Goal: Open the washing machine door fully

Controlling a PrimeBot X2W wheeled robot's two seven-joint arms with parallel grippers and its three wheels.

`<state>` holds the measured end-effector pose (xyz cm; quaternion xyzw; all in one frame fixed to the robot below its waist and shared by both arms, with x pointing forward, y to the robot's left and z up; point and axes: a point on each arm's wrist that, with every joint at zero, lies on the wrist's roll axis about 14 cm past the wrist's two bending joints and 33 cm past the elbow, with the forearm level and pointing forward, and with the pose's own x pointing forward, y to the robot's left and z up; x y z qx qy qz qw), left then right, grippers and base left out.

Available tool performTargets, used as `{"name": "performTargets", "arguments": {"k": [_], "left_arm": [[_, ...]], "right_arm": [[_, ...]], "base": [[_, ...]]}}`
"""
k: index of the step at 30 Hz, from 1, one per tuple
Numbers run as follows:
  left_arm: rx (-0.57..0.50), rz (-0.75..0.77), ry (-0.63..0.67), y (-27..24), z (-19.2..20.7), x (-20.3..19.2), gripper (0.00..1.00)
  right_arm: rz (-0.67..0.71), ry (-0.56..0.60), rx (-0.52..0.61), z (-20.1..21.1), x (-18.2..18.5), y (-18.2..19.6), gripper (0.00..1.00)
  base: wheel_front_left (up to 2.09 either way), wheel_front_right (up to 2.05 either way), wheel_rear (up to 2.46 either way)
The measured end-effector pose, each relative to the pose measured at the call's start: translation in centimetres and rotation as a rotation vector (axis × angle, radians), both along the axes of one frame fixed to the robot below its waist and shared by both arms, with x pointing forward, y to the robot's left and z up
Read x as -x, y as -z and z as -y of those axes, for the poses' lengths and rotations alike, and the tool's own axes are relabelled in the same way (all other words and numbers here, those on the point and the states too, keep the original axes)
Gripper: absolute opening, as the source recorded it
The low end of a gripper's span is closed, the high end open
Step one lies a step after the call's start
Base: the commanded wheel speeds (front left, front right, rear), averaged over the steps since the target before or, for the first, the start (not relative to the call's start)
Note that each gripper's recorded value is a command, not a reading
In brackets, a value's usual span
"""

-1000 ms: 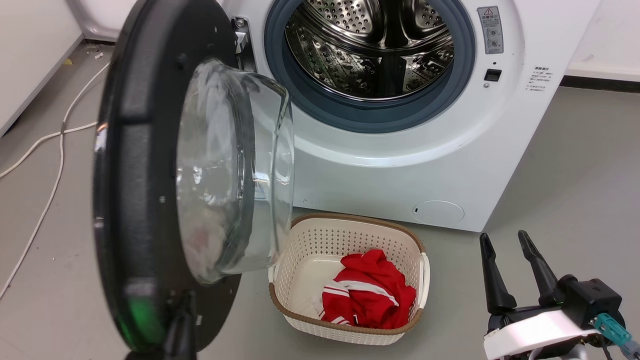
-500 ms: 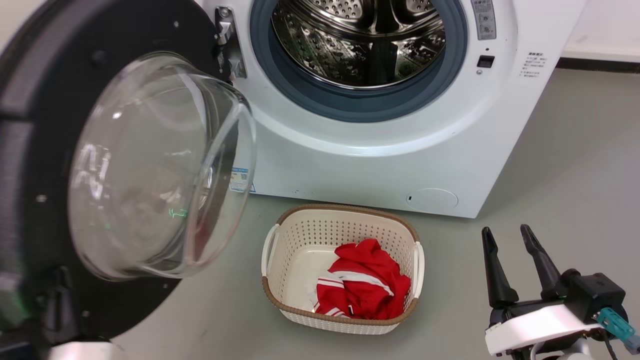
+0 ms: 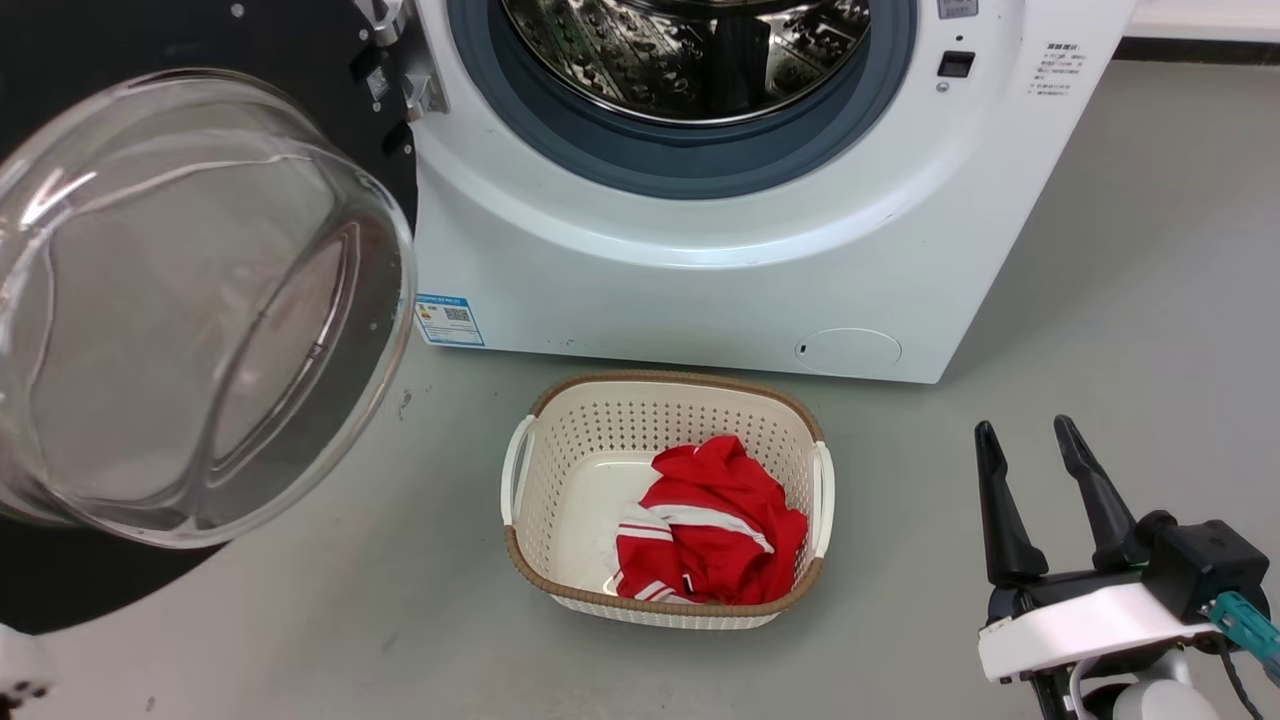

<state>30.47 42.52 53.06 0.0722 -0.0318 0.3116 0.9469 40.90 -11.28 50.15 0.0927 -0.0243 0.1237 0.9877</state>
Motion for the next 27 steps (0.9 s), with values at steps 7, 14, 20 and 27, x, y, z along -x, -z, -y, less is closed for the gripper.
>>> {"name": "performTargets", "arguments": {"k": [7,14,20,27], "left_arm": [[0.002,-0.022,-0.027,0.4,-1.7,-0.7,0.00],[0.019,-0.005,-0.035,0.7,-1.2,-0.4,0.00],[0.037,0.027,-0.026,0.9,0.9,1.5,0.19],[0.095,0.047,0.041,1.9,4.8,2.6,1.00]], "right_arm": [[0.001,0.013,0.003,0.4,-0.1,0.1,1.00],[0.009,0.027,-0.002,0.9,0.1,-0.2,1.00],[0.033,0.041,-0.007,1.4,0.9,-1.1,1.00],[0.049,0.040,-0.005,1.4,1.8,-1.6,1.00]], "base": [[0.00,0.00,0.00],[0.00,0.00,0.00],[0.00,0.00,0.00],[0.00,0.00,0.00]]}}
